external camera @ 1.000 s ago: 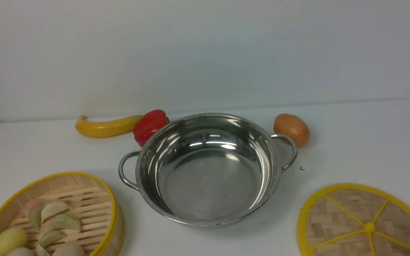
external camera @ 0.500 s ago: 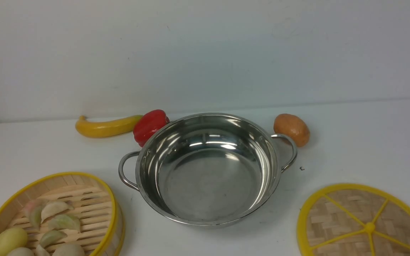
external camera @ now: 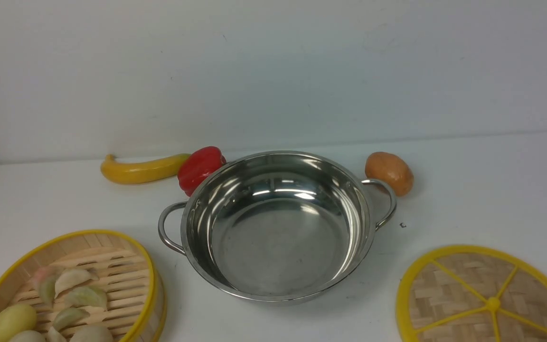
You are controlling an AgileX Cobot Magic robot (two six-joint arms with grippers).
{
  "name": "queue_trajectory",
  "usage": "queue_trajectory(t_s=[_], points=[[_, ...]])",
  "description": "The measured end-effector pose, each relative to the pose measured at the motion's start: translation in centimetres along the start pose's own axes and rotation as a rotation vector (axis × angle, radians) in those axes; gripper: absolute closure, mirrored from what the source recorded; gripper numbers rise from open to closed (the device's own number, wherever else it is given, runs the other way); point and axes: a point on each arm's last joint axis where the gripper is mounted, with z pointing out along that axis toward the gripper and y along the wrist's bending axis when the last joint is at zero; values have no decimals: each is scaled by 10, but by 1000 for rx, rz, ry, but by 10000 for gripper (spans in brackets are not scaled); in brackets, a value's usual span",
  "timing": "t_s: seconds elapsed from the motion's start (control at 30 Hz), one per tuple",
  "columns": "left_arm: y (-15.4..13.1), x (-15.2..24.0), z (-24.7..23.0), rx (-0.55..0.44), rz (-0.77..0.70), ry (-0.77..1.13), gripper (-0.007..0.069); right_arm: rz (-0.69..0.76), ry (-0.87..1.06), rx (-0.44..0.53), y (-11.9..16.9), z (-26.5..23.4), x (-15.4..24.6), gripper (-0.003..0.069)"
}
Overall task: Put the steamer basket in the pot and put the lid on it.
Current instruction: Use the left arm to lift the steamer closest to it
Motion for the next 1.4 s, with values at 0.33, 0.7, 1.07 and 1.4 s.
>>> queue_trajectory(t_s=[0.33,0.7,1.07,1.4], points=[[0,0,0,0,0,0,303,0,0,0,0,0,0,418],[-9,-11,-1,131,-496,-104,303,0,0,0,0,0,0,418],[-9,-23,-3,199,-780,-210,303,0,0,0,0,0,0,418],[-20,-103,-41,324,-501,-144,303,0,-1,0,0,0,0,418]])
